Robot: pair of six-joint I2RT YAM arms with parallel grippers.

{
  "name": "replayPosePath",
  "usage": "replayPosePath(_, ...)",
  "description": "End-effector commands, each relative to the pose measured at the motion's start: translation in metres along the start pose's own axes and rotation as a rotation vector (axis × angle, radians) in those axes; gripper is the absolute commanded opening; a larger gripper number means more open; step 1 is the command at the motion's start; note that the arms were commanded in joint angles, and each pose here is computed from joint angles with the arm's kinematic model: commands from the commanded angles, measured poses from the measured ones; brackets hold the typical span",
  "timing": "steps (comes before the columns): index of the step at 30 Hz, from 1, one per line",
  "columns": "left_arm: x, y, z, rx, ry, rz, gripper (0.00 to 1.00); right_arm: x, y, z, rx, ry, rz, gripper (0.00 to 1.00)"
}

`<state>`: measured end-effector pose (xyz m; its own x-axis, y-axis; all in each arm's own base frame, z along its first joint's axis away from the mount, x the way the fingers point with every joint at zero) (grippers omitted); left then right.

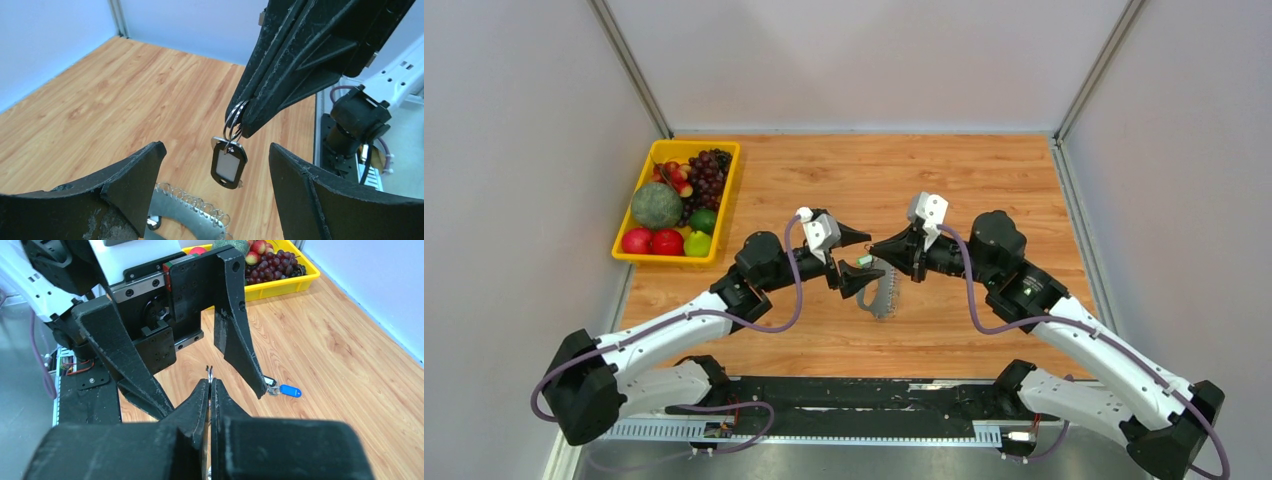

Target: Remove the keys from the keyring

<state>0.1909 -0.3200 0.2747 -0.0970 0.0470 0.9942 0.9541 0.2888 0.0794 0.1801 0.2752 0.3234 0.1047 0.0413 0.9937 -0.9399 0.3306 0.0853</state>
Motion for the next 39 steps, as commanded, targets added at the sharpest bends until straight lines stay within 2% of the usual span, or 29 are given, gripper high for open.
replayPosePath(1,0.015,0.02,-0.003,0.112,-0.048,-0.023,0.87,0.013,-0.012,-0.008,-0.061,-0.075,-0.013,0.0)
replayPosePath(4,0.004,0.032,0.008,0.21,-0.02,-0.02,0.9,0.001,-0.027,-0.015,-0.129,-0.051,-0.033,0.0)
replayPosePath(7,-0.004,0.045,0.03,0.339,0.022,-0.019,0.99,-0.008,-0.04,-0.027,-0.166,-0.045,-0.04,0.0)
replayPosePath(13,-0.025,0.067,0.09,0.611,0.141,0.001,1.0,-0.037,-0.067,-0.058,-0.23,-0.007,-0.087,0.0)
replayPosePath(17,-0.031,0.073,0.122,0.754,0.166,0.063,1.0,-0.054,-0.087,-0.085,-0.258,0.015,-0.117,0.01)
replayPosePath(27,-0.064,0.07,0.146,0.894,0.191,0.275,1.0,-0.109,-0.136,-0.156,-0.294,0.116,-0.266,0.03)
replayPosePath(28,-0.067,0.07,0.147,0.904,0.2,0.293,1.0,-0.114,-0.14,-0.16,-0.297,0.123,-0.277,0.09)
replayPosePath(31,-0.072,0.07,0.151,0.934,0.217,0.327,1.0,-0.12,-0.152,-0.167,-0.335,0.13,-0.318,0.57)
replayPosePath(32,-0.076,0.071,0.154,0.961,0.229,0.344,1.0,-0.119,-0.157,-0.166,-0.359,0.128,-0.329,0.68)
replayPosePath(34,-0.077,0.072,0.156,0.98,0.237,0.356,1.0,-0.114,-0.16,-0.159,-0.386,0.115,-0.328,0.75)
replayPosePath(39,-0.076,0.072,0.157,0.999,0.227,0.397,1.0,-0.096,-0.173,-0.12,-0.495,0.065,-0.332,0.75)
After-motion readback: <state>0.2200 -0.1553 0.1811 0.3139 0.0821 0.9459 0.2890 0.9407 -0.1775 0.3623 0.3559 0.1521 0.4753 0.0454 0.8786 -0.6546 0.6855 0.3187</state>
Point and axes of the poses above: each gripper's point midway between its finger pads, its own z axis back along the fingers, its own y axis along the line the jaws close on, x = y × z, the point moved 1 cm from there along z, back along the fingers, and after that the axes turned 7 degrees about -z, right-handed, at the moved point
